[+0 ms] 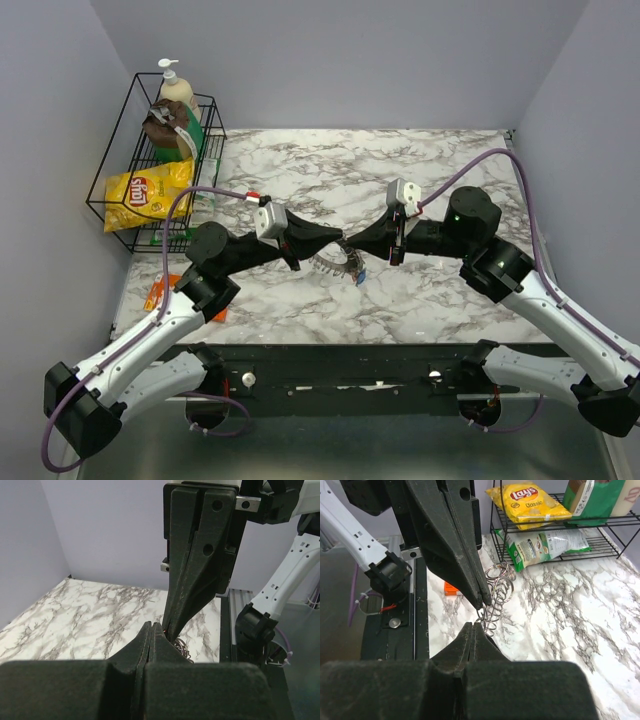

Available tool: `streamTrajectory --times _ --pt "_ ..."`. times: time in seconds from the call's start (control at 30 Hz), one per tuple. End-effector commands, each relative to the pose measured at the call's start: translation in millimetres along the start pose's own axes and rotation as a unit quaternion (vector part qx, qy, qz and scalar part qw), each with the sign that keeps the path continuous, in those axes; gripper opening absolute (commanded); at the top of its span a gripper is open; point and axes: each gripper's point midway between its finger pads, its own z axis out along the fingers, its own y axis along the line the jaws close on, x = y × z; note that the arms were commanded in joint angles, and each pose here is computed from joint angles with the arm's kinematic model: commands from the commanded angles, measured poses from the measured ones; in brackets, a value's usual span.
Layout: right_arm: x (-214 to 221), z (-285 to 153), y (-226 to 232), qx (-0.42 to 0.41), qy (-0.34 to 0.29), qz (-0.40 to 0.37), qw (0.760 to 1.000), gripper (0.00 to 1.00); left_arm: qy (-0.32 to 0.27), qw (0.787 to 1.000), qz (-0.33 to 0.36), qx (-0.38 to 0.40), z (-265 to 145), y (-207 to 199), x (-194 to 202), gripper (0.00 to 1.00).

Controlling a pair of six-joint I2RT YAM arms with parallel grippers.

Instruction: Put the keys on the keyring

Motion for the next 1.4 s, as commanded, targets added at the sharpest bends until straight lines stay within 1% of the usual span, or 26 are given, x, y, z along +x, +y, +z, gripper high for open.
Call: streamTrajectory --times 0.0,0.07,0.2,0.43,0.57,0.6,0.7,0.83,0.97,1.07,1.17,1.2,1.3,1.37 --pt "4.8 -1.9 11.2 -0.024 0.003 -0.002 1.000 0.01 -0.088 0.996 0.024 -0.017 -0.1 1.3 -44.3 0.00" --pt "6.6 -1.7 11.4 -0.025 0.004 0.000 1.000 0.01 -0.091 0.995 0.024 -0.018 0.1 1.9 -44.3 0.00" --pt "7.0 -1.3 14.2 -0.033 0.004 0.001 0.999 0.05 -0.101 0.994 0.017 -0.027 -0.2 4.6 -44.9 0.00" --pt "12.7 0.3 17.6 -0.044 0.012 0.009 0.999 0.07 -0.116 0.992 0.008 -0.051 -1.7 13.2 -44.0 0.00" --pt "13.6 0.9 17.4 -0.046 0.013 0.009 0.999 0.10 -0.122 0.991 0.002 -0.054 -1.4 15.1 -43.1 0.00" --pt "13.5 1.5 17.2 -0.047 0.013 0.010 0.999 0.14 -0.124 0.991 0.002 -0.056 -1.1 15.7 -43.8 0.00" --pt "13.2 2.0 18.3 -0.051 0.014 0.011 0.999 0.19 -0.130 0.989 0.001 -0.066 -2.1 18.9 -44.4 0.00" --pt "13.6 1.8 19.6 -0.055 0.014 0.012 0.998 0.24 -0.137 0.988 -0.001 -0.077 -3.0 23.5 -45.5 0.00" --pt "13.8 1.7 20.3 -0.057 0.016 0.012 0.998 0.31 -0.144 0.987 -0.007 -0.070 0.2 23.0 -45.3 0.00" --pt "14.0 2.1 20.2 -0.058 0.018 0.013 0.998 0.33 -0.145 0.987 -0.010 -0.066 1.9 22.8 -44.6 0.00" --pt "12.7 1.3 20.3 -0.057 0.017 0.011 0.998 0.42 -0.141 0.988 -0.010 -0.067 2.7 23.4 -42.4 0.00" --pt "12.7 0.9 19.8 -0.055 0.018 0.011 0.998 0.48 -0.140 0.988 -0.007 -0.067 2.6 23.6 -42.7 0.00" --pt "10.3 -2.3 16.0 -0.038 0.016 0.005 0.999 0.57 -0.133 0.988 -0.002 -0.074 2.0 26.0 -39.5 0.00" --pt "8.5 -6.1 14.0 -0.024 0.013 -0.001 1.000 0.61 -0.127 0.989 0.003 -0.076 1.8 26.8 -38.4 0.00"
